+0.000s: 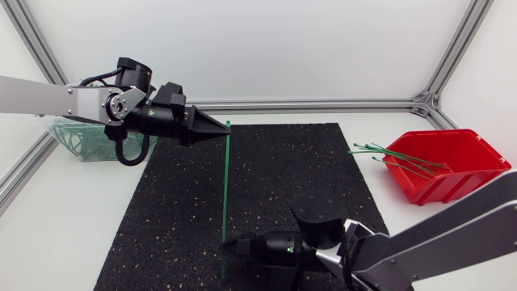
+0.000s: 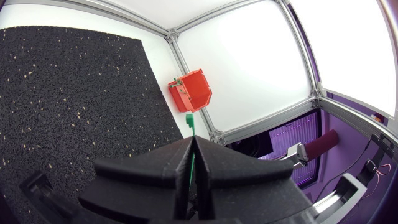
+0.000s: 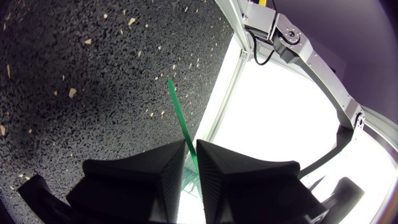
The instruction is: Take a green cable tie from the red box, thread the tail through the head to close it, then place it in the transparent bin on the left.
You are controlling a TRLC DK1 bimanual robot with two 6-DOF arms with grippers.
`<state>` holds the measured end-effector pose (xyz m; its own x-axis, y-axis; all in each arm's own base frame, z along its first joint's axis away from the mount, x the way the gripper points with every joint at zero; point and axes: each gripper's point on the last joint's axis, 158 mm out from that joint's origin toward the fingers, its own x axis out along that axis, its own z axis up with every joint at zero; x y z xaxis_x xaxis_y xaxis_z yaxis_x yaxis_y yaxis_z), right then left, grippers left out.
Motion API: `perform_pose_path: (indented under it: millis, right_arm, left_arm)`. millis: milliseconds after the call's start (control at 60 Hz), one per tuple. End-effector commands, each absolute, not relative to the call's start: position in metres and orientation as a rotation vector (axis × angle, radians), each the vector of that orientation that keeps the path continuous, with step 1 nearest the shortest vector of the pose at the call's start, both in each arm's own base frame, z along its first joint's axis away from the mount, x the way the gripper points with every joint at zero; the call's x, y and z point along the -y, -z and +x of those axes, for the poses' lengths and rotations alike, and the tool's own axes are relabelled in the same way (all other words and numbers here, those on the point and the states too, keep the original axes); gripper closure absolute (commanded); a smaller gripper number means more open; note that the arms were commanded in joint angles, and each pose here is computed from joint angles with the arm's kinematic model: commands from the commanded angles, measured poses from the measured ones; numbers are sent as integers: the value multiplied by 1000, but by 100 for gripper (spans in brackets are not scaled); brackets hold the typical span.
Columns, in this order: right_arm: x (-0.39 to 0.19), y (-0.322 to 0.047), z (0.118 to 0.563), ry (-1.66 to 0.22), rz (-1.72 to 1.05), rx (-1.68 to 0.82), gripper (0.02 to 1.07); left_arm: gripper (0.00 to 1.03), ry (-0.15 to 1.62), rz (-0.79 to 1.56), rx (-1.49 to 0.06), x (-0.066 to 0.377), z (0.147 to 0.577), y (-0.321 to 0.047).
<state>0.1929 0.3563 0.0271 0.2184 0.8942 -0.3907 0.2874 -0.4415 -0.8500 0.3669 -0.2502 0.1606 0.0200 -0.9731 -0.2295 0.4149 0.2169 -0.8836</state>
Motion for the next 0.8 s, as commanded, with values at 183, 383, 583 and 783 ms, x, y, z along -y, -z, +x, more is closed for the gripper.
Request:
perform_pose_path:
  millis: [183,383,583,783]
  right_arm:
    - [-352,-26,186,-1222,-1882,1113,90]
    - [-349,-23,180,-1236,-1882,1111,90]
    - [-347,-20,175,-1250,-1883,1112,90]
    - [-348,-19,179,-1241,-1892,1100,99]
  left_arm:
    - [100,1252,-724,-1019,252,367,-161]
    - [100,1253,-723,-1020,252,366,-161]
    - [100,1253,-724,-1021,252,366,-160]
    - [100,1249,-727,-1023,251,366,-159]
